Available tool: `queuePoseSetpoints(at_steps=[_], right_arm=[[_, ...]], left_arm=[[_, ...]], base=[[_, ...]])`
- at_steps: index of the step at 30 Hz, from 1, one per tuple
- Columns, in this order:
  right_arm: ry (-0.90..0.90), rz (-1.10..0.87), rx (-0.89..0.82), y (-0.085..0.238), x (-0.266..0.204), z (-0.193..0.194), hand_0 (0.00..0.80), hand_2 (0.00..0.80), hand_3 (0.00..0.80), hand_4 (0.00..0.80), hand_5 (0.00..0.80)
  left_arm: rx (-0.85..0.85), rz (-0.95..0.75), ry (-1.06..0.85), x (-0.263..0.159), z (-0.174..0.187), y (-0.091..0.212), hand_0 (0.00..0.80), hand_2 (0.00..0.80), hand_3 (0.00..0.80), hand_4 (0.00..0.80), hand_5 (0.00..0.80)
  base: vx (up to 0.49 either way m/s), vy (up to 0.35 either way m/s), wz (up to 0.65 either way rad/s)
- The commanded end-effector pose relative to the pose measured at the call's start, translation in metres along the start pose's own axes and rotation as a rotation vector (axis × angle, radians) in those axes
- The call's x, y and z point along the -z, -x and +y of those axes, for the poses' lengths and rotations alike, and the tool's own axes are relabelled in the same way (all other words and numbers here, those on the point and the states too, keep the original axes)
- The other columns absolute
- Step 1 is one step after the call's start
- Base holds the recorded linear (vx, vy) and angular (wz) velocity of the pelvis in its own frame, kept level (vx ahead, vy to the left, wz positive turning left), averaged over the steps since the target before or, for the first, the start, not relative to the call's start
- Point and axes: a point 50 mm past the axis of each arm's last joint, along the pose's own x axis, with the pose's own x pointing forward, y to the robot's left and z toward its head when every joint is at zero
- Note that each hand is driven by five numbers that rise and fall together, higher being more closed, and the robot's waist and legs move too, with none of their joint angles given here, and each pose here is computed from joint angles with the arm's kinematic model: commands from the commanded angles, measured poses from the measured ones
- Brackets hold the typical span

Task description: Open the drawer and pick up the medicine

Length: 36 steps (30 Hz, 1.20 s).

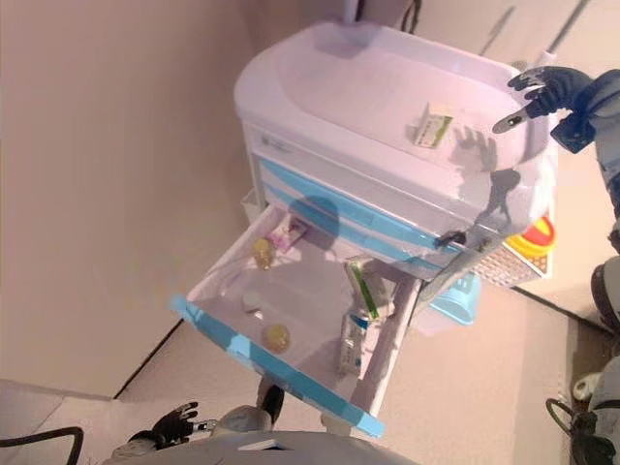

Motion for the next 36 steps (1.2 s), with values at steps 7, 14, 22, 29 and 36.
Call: queuePoseSetpoints(at_steps=[7,14,22,29,36], right_arm=[[-0.357,-0.193,0.466,0.037,0.020,-0.039,0.000,0.000,0.000,0.000,0.000],[-0.649,-0.156,0.348,0.053,0.096,0.145,0.000,0.000,0.000,0.000,0.000],[-0.727,0.054,0.350,0.062,0.132,0.216,0.000,0.000,0.000,0.000,0.000],[-0.677,0.241,0.358,0.071,0.159,0.259,0.000,0.000,0.000,0.000,0.000],[-0.562,0.312,0.267,0.075,0.168,0.285,0.000,0.000,0.000,0.000,0.000]], left_arm=[[-0.001,-0.012,-0.009,-0.003,0.005,0.000,0.000,0.000,0.000,0.000,0.000],[0.028,-0.035,0.047,-0.002,-0.018,-0.004,0.000,0.000,0.000,0.000,0.000],[0.039,-0.110,0.038,-0.018,-0.026,-0.007,0.000,0.000,0.000,0.000,0.000],[0.066,-0.240,-0.015,-0.051,-0.029,-0.010,0.000,0.000,0.000,0.000,0.000],[0.077,-0.482,-0.316,-0.122,-0.032,-0.001,0.000,0.000,0.000,0.000,0.000]], base=[[-0.052,-0.004,-0.31],[-0.080,-0.009,-0.39],[-0.070,-0.013,-0.24],[-0.065,0.010,-0.07],[-0.099,0.043,-0.06]])
